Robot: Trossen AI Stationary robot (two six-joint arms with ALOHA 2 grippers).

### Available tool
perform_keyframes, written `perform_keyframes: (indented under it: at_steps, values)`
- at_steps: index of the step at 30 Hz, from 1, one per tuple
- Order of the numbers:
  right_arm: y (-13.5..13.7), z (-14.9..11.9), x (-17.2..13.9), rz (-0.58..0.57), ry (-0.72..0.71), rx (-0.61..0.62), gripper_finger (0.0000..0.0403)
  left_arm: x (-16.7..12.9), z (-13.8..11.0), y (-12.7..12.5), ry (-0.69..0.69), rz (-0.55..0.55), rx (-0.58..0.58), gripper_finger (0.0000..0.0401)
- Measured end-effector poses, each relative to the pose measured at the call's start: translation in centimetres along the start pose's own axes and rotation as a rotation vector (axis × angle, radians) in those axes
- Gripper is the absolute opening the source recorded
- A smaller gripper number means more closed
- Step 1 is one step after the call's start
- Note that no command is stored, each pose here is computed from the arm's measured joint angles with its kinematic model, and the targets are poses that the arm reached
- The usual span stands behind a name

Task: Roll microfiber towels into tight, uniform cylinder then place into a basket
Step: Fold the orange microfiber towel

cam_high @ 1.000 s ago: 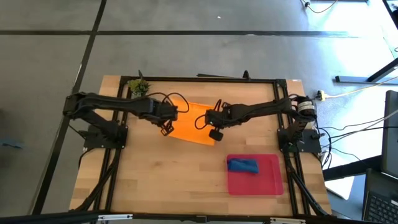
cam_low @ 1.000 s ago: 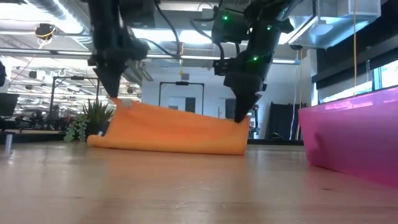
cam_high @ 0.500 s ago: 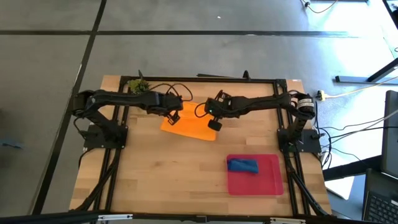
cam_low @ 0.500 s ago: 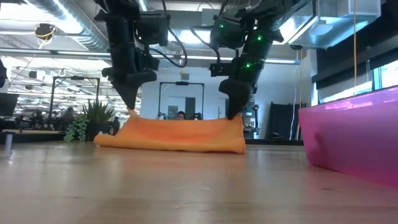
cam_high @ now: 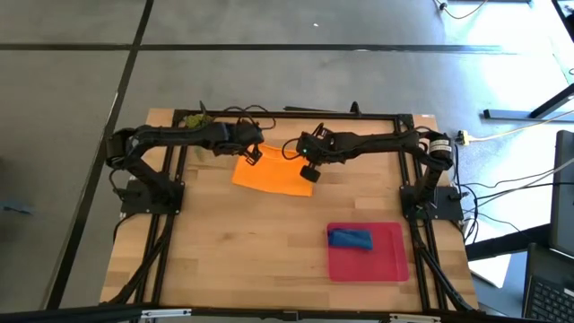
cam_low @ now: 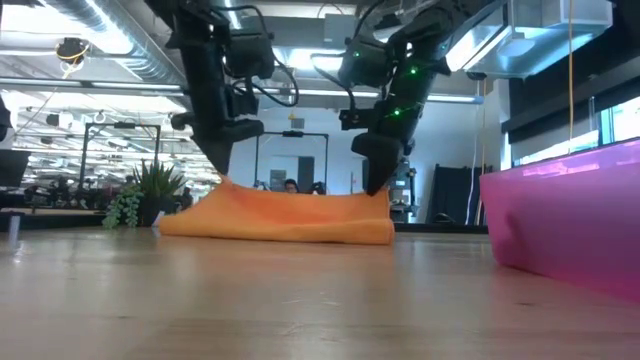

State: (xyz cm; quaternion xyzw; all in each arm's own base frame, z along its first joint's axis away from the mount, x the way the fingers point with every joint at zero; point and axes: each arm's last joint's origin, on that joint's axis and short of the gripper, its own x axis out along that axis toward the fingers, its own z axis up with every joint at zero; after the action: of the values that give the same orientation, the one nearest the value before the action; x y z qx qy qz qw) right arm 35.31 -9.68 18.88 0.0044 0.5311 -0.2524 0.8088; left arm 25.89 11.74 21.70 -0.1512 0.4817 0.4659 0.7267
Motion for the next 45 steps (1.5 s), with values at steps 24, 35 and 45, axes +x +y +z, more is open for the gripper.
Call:
perform_keyframes:
  at_steps: [24,35,45]
  values:
    - [0.0,0.1,0.0,0.003,-0.004,0.035,0.007,0.2,0.9,-0.2,-0.072,-0.026,-0.027,0.0]
    - [0.0,0.1,0.0,0.011,-0.004,0.063,0.0119,0.6,1.0,0.3,-0.033,-0.068,-0.084,0.0022]
    - [0.0,0.1,0.0,0.011,-0.003,0.064,0.0119,0.8,1.2,0.7,-0.01,-0.098,-0.078,0.0008]
